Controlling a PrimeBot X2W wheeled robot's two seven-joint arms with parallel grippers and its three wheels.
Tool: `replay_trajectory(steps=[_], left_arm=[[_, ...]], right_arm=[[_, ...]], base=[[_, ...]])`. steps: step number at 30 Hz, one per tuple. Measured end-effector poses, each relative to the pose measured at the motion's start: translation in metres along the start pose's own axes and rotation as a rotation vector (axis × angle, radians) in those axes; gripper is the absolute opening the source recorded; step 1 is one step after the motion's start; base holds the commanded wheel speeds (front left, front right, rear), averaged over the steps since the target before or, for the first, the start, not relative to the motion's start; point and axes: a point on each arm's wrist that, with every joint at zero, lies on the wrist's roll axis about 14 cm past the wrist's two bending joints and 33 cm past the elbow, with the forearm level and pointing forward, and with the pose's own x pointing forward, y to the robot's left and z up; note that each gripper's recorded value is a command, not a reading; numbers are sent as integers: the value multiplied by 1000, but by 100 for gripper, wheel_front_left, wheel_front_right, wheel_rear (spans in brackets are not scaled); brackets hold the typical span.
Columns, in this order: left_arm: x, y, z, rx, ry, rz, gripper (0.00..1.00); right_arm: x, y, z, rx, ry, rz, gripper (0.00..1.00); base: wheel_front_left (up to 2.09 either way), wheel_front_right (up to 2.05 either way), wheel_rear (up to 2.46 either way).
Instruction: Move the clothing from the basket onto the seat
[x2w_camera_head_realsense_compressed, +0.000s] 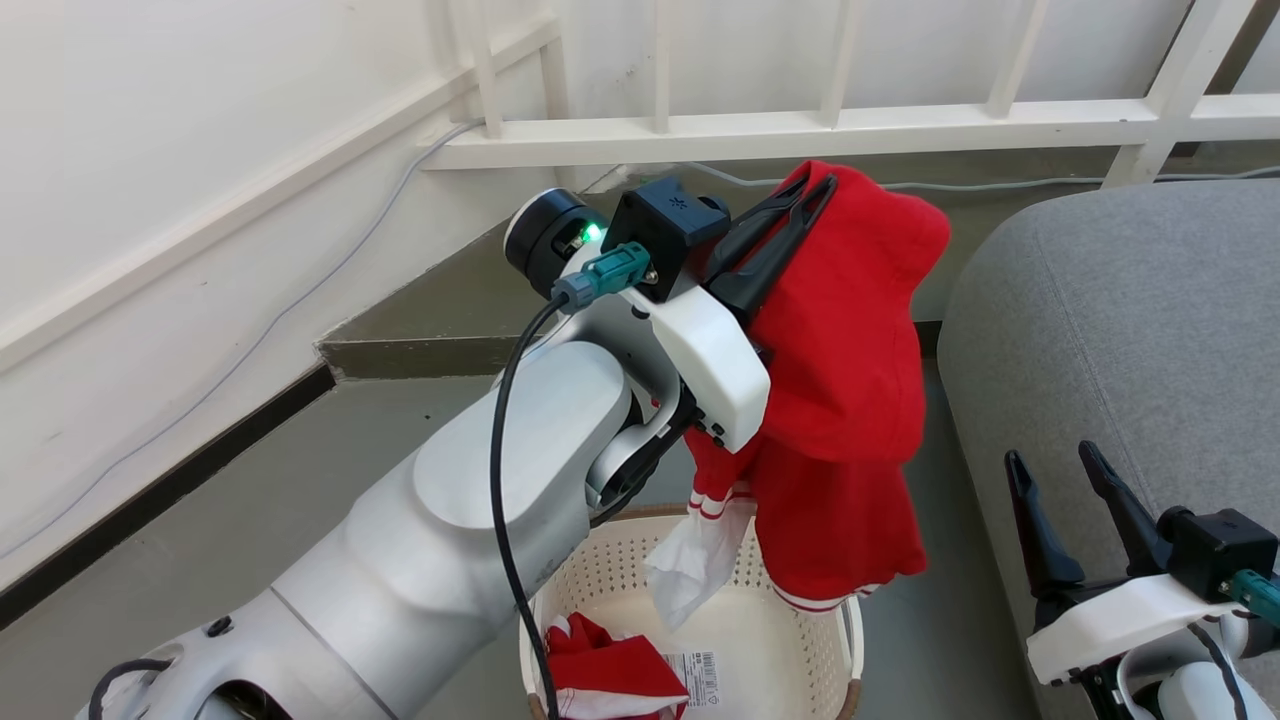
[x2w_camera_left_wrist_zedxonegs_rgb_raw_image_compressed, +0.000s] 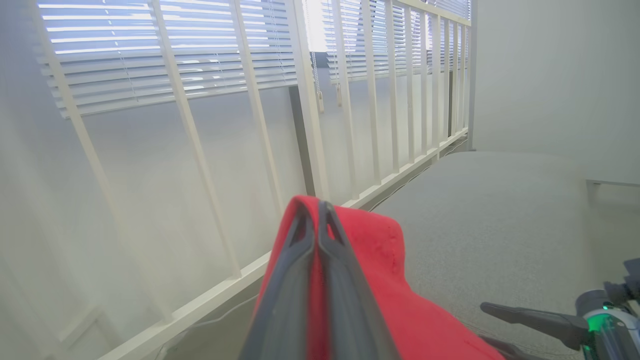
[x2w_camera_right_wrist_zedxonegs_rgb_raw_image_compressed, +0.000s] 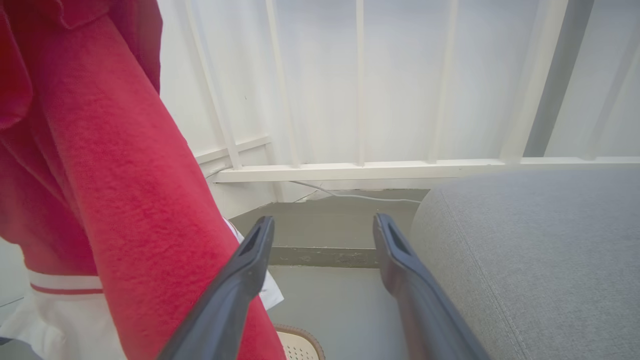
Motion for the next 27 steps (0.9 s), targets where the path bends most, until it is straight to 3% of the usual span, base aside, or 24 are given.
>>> replay_trajectory(steps=[7, 20, 27], left_arm=[[3, -3, 2, 0, 0, -14, 0], [7, -6, -1, 5, 5, -28, 0], [7, -8, -2, -5, 5, -31, 0]], right_arm=[[0, 6, -2, -2, 6, 18, 100], [11, 73, 11, -23, -29, 233, 100], [18, 93, 17, -54, -44, 305, 100]], base=[[0, 0, 0], [0, 0, 0], [0, 0, 0]])
